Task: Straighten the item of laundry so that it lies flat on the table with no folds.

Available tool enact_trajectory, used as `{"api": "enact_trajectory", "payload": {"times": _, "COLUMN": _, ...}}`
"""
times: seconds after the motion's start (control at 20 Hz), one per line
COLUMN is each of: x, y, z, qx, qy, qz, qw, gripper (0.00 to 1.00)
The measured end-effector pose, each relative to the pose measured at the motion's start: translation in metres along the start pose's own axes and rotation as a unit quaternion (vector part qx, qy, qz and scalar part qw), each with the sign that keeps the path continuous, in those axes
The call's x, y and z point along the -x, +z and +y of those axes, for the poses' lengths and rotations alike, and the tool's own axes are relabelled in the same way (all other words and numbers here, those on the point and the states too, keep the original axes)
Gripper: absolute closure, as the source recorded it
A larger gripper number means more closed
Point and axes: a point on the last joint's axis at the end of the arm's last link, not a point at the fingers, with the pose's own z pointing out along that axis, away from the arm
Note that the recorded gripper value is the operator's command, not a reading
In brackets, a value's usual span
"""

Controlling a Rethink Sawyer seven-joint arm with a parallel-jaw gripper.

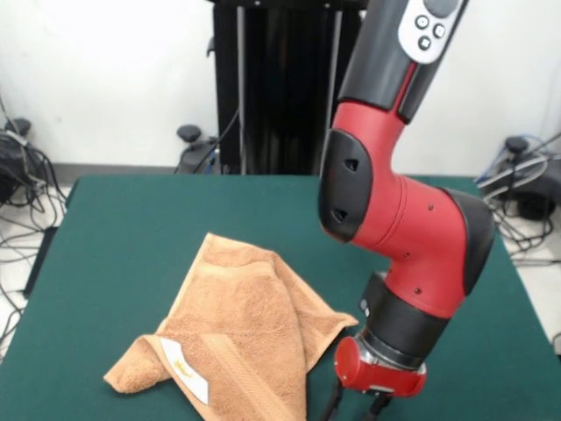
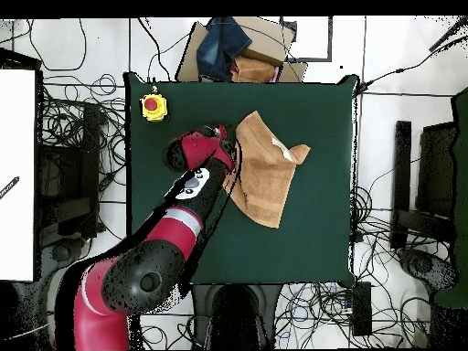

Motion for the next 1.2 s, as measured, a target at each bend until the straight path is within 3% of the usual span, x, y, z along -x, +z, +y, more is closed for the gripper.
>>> {"api": "enact_trajectory", "payload": {"times": 0.45, "x": -0.013, "y": 0.014, "z": -0.036, "qx": -0.005, "qy": 0.025, "qz": 0.007, "qw": 0.9997, "gripper": 0.00}}
{"api": "enact_trajectory", "payload": {"times": 0.9, "x": -0.026, "y": 0.008, "z": -0.076, "qx": -0.007, "qy": 0.050, "qz": 0.028, "qw": 0.9983, "gripper": 0.00}}
{"api": "enact_trajectory", "payload": {"times": 1.2, "x": -0.025, "y": 0.002, "z": -0.082, "qx": -0.009, "qy": 0.054, "qz": 0.029, "qw": 0.9980, "gripper": 0.00}}
